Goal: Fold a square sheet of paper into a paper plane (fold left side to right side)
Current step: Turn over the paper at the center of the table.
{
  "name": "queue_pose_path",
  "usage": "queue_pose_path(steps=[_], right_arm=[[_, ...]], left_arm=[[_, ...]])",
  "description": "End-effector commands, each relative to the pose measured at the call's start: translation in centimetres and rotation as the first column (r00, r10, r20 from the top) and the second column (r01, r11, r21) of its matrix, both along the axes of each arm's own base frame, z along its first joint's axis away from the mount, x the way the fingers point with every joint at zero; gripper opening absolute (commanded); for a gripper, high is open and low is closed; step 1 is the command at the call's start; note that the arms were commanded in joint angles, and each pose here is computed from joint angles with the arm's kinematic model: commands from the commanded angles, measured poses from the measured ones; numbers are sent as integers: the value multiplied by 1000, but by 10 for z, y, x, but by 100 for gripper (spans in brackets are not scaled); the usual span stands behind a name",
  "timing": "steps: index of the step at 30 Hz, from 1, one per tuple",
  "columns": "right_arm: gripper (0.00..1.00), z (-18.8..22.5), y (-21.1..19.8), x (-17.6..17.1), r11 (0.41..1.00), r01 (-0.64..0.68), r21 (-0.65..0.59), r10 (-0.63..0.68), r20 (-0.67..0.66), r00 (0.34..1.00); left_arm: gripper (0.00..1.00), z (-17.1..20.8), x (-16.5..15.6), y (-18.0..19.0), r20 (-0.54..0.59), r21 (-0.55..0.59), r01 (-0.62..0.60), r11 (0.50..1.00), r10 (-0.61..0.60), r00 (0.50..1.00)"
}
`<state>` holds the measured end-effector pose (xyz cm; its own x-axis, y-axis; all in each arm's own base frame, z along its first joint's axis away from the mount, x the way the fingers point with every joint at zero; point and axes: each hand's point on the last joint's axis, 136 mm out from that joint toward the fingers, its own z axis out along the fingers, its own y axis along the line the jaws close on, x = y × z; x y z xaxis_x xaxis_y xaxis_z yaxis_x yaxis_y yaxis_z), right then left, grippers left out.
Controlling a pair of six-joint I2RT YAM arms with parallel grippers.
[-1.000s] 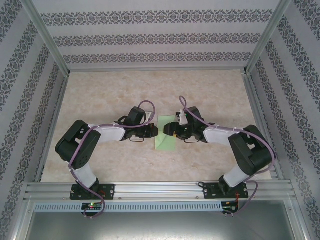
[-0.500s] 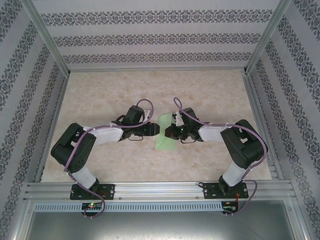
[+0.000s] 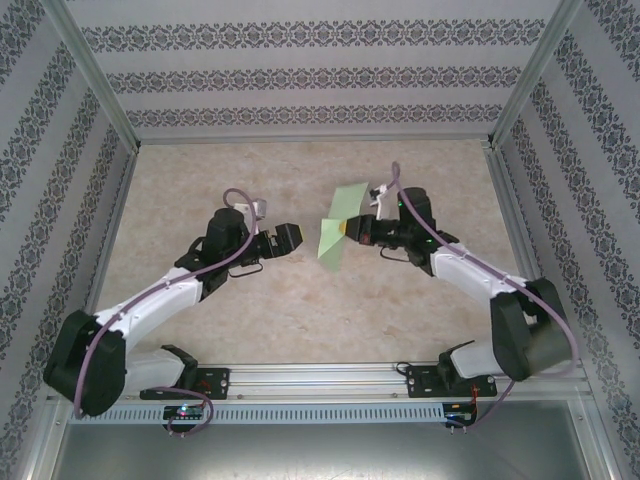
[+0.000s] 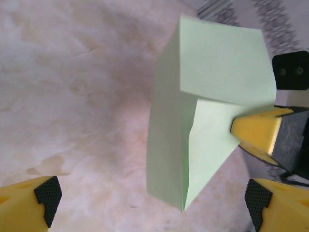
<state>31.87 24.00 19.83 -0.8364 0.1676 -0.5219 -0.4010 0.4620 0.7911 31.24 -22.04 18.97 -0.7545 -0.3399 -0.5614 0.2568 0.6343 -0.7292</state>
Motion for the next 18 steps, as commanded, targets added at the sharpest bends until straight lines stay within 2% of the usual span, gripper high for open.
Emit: queue_pose_path(steps=[1, 4, 7, 13, 18], right_arm=[[0, 71, 10, -16, 985, -140, 98, 121, 178, 976], [0, 106, 13, -27, 973, -193, 129, 156, 254, 955], [0, 134, 20, -42, 955, -261, 140, 205, 321, 924], [0, 163, 39, -67, 925, -363, 115, 293, 393, 872], [1, 175, 49, -79, 903, -415, 115, 335, 417, 845]], left_arm=[[100, 53, -4, -11, 104, -162, 70, 984, -54, 993], [100, 93, -16, -22, 207, -248, 178, 952, -127, 970], [100, 119, -26, -27, 297, -267, 252, 930, -169, 940], [99, 154, -41, -37, 411, -307, 379, 873, -237, 880], [95, 167, -52, -40, 464, -307, 420, 854, -251, 850]])
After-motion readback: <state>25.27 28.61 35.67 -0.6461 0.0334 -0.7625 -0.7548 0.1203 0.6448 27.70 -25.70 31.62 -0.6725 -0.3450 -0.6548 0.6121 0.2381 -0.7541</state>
